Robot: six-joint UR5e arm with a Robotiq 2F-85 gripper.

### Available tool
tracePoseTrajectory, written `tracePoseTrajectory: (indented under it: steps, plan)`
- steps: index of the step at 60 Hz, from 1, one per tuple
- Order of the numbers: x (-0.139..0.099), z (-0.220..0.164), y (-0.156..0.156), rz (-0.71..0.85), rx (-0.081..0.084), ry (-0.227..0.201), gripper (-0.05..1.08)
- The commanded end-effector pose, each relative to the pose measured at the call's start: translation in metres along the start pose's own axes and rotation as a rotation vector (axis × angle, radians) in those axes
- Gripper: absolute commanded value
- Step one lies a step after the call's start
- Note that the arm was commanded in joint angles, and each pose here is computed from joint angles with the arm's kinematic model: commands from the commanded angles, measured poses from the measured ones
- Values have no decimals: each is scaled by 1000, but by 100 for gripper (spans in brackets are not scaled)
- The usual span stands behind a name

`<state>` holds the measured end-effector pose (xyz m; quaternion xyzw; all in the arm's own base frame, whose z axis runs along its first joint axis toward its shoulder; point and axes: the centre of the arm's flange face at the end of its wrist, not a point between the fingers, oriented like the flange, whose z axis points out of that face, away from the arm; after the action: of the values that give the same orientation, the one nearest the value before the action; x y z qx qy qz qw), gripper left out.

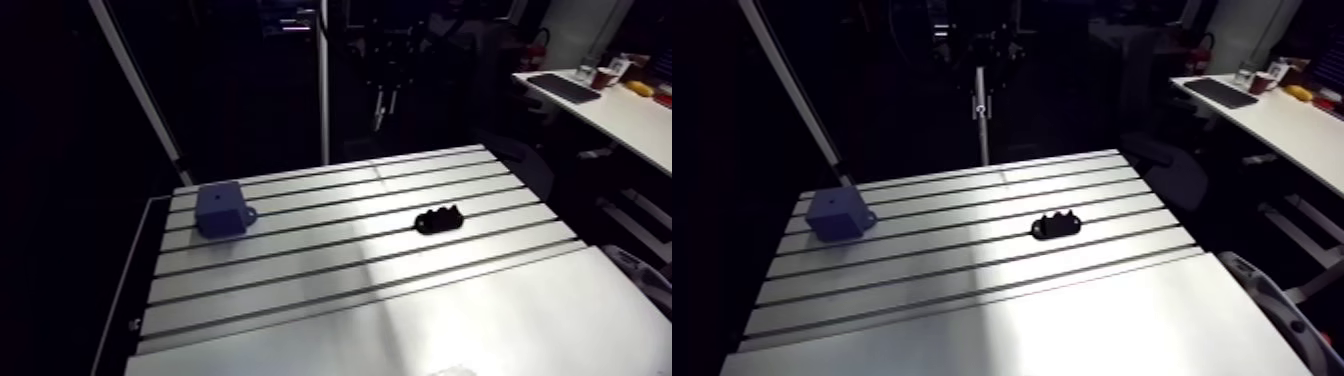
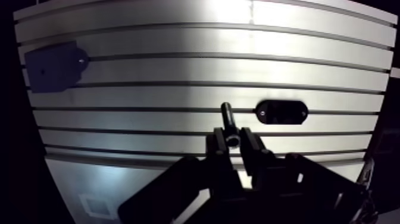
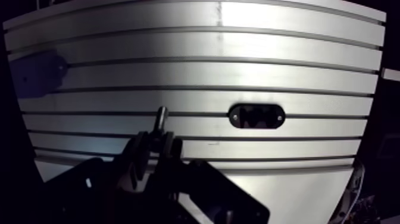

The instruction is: Pick up the M10 bolt and insert it into the hole until fully seated.

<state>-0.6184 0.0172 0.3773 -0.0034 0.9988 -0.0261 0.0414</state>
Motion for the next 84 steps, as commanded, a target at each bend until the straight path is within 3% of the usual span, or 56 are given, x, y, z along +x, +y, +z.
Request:
tracePoseTrajectory:
  steps: [1,29,35,40,54,64,84]
  plan:
    - [24,-14,-81,-90,-5,-60,108]
    - [24,-7,-130,-156,-16,-84,108]
    - [24,-8,-139,-146,-25,-81,108]
    - [26,-12,-151,-160,-43,-68,108]
    - [39,-11,-184,-187,-52,-60,108]
    - [49,-13,-214,-203,-104,-50,108]
    - [56,4,-259,-264,-112,-72,108]
